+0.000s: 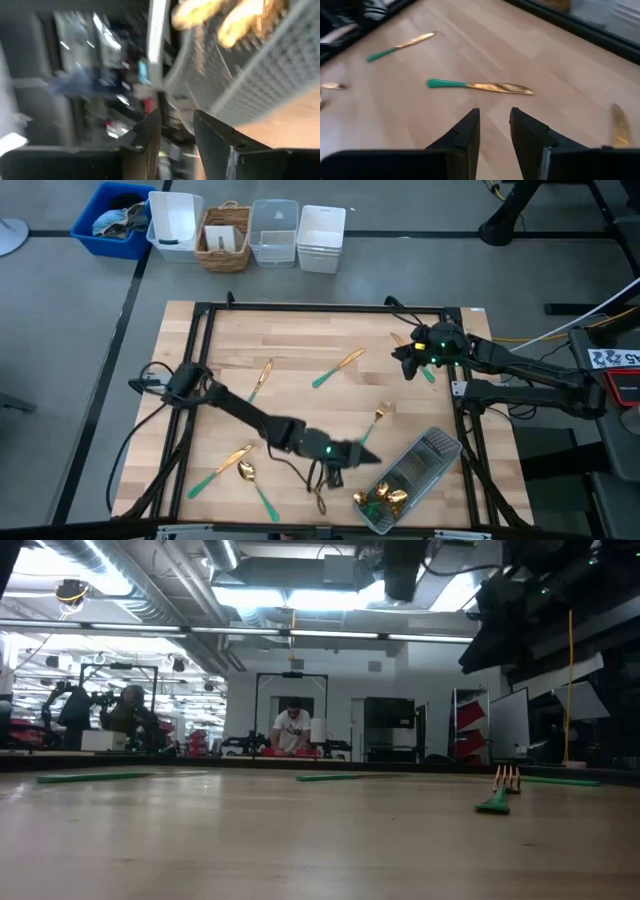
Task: Sort silverware
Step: Put the top right table knife into the utensil organizer
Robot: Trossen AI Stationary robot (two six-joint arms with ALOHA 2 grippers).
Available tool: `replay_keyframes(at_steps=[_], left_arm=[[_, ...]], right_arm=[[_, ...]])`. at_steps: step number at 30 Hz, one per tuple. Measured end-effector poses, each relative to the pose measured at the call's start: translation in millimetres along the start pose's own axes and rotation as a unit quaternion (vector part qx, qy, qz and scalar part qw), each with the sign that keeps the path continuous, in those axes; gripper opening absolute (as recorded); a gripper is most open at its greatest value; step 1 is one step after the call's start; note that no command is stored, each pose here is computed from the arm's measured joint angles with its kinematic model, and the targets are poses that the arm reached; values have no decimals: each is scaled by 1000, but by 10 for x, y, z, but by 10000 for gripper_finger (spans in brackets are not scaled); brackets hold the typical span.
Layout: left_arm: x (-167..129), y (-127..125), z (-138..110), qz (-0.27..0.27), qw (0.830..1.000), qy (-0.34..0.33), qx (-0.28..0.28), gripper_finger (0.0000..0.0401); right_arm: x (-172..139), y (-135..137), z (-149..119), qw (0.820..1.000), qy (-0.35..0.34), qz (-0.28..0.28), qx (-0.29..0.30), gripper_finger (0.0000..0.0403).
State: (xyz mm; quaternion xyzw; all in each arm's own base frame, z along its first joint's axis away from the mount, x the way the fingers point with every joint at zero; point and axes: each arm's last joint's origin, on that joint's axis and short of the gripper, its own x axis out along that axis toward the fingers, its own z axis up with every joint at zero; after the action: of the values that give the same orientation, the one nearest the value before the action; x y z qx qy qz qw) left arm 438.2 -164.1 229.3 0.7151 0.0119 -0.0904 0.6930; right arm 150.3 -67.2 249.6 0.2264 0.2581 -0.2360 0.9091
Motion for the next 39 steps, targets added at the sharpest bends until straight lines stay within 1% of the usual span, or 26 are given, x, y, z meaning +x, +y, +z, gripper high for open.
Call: replay_keyframes(at_steps=[2,4,6,7,8,10,12,14,15,17,19,21,22,25,29,34,39], left_arm=[[-31,48,-183,-33,998,20,-52,109],[-76,97,-394,-65,990,43,-117,109],[-132,114,-615,-105,974,65,-187,109],[-156,97,-729,-127,963,77,-225,109],[-191,98,-831,-145,949,88,-264,109],[-249,58,-1035,-180,912,120,-348,109],[-304,15,-1229,-199,869,163,-423,109],[-353,-51,-1412,-211,825,210,-480,109],[-381,-87,-1496,-218,803,233,-503,109],[-435,-152,-1651,-229,767,272,-533,109],[-473,-202,-1792,-231,741,302,-554,109],[-514,-242,-1914,-235,722,324,-564,109],[-526,-251,-1972,-233,717,328,-569,109],[-553,-269,-2117,-227,707,339,-578,109],[-573,-275,-2244,-224,702,332,-589,109],[-591,-277,-2315,-226,697,324,-598,109],[-592,-279,-2315,-227,699,323,-596,109]], right_arm=[[13,-52,23,1000,16,-19,11,108],[31,-105,61,998,38,-35,24,108],[73,-177,94,995,65,-61,39,108],[100,-214,105,993,79,-74,44,108],[132,-255,112,991,94,-85,48,108],[205,-340,119,985,125,-106,48,108],[280,-431,104,977,165,-125,49,108],[360,-522,87,968,201,-141,55,108],[397,-569,83,964,213,-148,59,108],[479,-662,79,958,232,-159,63,108],[548,-752,84,952,245,-168,69,108],[611,-835,89,948,255,-176,77,108],[641,-877,82,944,262,-180,84,108],[716,-995,25,933,289,-191,102,108],[804,-1102,-76,915,334,-198,114,108],[920,-1152,-172,901,370,-197,116,108],[998,-1190,-228,891,392,-203,108,108]])
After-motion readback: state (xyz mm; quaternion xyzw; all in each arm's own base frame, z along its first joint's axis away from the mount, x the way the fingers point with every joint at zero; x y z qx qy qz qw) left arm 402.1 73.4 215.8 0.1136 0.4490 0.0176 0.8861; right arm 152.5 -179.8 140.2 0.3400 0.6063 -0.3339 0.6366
